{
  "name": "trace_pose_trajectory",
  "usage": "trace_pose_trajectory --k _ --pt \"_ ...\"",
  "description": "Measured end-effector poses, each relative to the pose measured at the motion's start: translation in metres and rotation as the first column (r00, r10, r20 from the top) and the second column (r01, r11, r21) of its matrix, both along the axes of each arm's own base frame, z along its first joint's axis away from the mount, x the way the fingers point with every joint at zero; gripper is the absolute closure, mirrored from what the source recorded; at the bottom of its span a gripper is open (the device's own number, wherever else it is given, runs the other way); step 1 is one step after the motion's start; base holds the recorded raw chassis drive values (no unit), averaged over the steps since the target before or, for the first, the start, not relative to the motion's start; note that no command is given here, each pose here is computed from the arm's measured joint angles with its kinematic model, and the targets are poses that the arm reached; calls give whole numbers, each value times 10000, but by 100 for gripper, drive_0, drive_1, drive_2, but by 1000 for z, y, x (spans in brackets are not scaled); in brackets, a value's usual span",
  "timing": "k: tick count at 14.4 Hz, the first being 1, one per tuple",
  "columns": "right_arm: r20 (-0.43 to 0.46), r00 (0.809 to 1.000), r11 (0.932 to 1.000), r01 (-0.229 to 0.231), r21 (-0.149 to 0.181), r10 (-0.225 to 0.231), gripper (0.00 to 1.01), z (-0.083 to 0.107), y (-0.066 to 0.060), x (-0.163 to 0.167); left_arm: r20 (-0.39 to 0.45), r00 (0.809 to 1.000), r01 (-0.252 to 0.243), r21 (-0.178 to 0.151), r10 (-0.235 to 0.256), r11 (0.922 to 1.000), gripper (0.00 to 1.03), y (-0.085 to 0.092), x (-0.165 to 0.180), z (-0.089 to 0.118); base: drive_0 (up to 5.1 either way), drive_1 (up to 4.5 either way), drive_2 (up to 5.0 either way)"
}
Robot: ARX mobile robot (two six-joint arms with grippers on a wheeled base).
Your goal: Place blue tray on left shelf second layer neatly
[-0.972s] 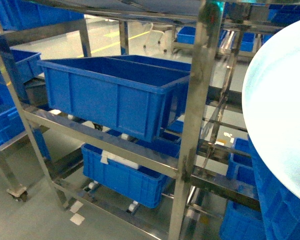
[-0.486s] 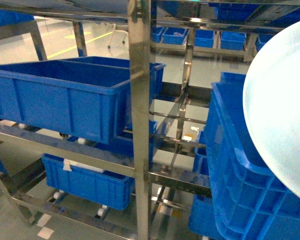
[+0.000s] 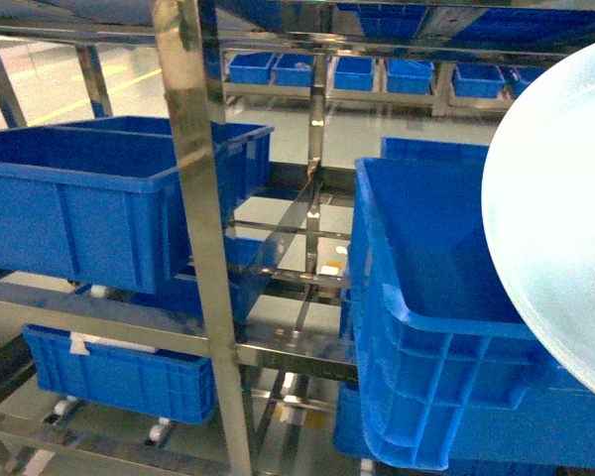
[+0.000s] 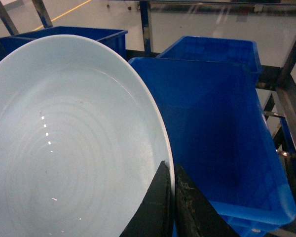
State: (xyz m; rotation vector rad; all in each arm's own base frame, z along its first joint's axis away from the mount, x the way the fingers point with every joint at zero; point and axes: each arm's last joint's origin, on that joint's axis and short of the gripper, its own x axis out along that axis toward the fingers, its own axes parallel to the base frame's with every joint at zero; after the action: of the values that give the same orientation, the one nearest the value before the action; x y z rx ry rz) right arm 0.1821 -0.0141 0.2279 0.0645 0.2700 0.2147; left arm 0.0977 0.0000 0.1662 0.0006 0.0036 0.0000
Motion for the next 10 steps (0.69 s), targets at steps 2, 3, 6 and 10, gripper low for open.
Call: trace_pose_trajectory --k 2,3,6,10 --pt "4 10000 10000 0 0 0 99 0 0 0 0 10000 -4 0 4 10000 5 0 0 0 -152 -152 -152" --pt "4 10000 10000 0 0 0 99 0 0 0 0 10000 0 0 0 10000 5 0 0 0 -152 -152 -152" --pt "4 10000 10000 -4 1 4 99 0 0 0 0 10000 -4 0 4 10000 5 0 0 0 -152 -152 -152" --pt "-4 10000 10000 0 0 0 99 0 0 0 0 10000 8 0 -8 10000 5 0 0 0 -152 -152 -152"
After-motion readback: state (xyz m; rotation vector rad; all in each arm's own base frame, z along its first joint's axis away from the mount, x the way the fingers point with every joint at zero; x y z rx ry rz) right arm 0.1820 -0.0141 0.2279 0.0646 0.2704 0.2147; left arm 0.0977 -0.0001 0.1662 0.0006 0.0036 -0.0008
